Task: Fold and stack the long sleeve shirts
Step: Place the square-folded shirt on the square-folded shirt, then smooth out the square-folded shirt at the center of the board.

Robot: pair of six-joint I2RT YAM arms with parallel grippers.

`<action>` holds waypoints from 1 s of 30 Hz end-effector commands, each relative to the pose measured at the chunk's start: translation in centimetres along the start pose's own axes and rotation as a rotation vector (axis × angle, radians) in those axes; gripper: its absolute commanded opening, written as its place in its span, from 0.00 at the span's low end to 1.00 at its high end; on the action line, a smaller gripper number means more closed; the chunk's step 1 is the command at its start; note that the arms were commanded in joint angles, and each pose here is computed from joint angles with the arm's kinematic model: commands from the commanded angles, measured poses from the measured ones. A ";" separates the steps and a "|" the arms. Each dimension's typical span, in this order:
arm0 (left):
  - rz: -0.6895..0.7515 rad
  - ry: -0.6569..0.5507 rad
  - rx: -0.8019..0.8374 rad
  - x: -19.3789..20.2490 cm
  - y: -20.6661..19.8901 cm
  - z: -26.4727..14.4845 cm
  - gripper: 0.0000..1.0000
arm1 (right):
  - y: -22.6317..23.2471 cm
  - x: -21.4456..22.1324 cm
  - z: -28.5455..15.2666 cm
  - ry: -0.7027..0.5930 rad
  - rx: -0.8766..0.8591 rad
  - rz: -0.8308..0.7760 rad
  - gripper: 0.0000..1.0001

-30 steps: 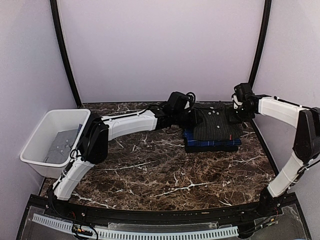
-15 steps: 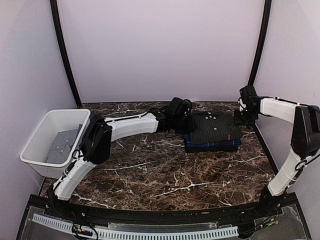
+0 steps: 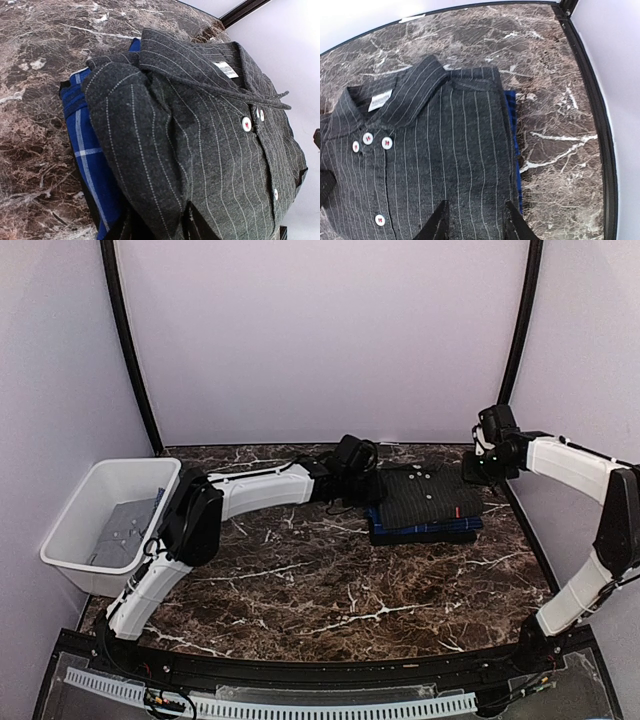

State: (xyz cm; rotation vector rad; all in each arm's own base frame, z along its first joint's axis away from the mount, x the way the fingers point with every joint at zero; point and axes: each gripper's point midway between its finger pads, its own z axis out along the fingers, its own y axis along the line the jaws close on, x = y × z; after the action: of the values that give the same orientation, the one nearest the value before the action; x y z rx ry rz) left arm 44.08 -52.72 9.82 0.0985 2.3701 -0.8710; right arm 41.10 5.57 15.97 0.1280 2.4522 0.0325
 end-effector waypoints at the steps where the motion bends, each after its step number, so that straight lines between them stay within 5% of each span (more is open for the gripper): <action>1: 0.010 -0.050 -0.034 -3.4 0.1 -3.3 0.33 | 0.2 3.0 1.3 0.053 -0.033 0.045 0.32; 8: 0.019 -0.041 -0.048 -3.6 0.8 -3.8 0.33 | -1.4 7.1 3.0 0.124 -0.020 0.093 0.33; 18: 0.058 -0.064 -0.044 -5.5 0.7 -6.2 0.37 | -0.3 6.2 -0.9 0.040 -0.059 0.096 0.52; 22: 0.099 -0.081 -0.040 -6.1 0.2 -8.0 0.45 | 1.6 6.7 -2.7 0.017 -0.081 0.062 0.63; 30: 0.172 -0.144 -0.052 -7.3 0.1 -13.2 0.77 | 8.0 9.2 -5.3 0.031 -0.180 -0.002 0.80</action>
State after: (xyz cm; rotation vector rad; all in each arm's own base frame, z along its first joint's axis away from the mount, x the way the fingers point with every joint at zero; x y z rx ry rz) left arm 43.73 -45.59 15.99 0.1823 2.3256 -0.7182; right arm 32.91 12.12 15.00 0.0539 2.4494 0.2272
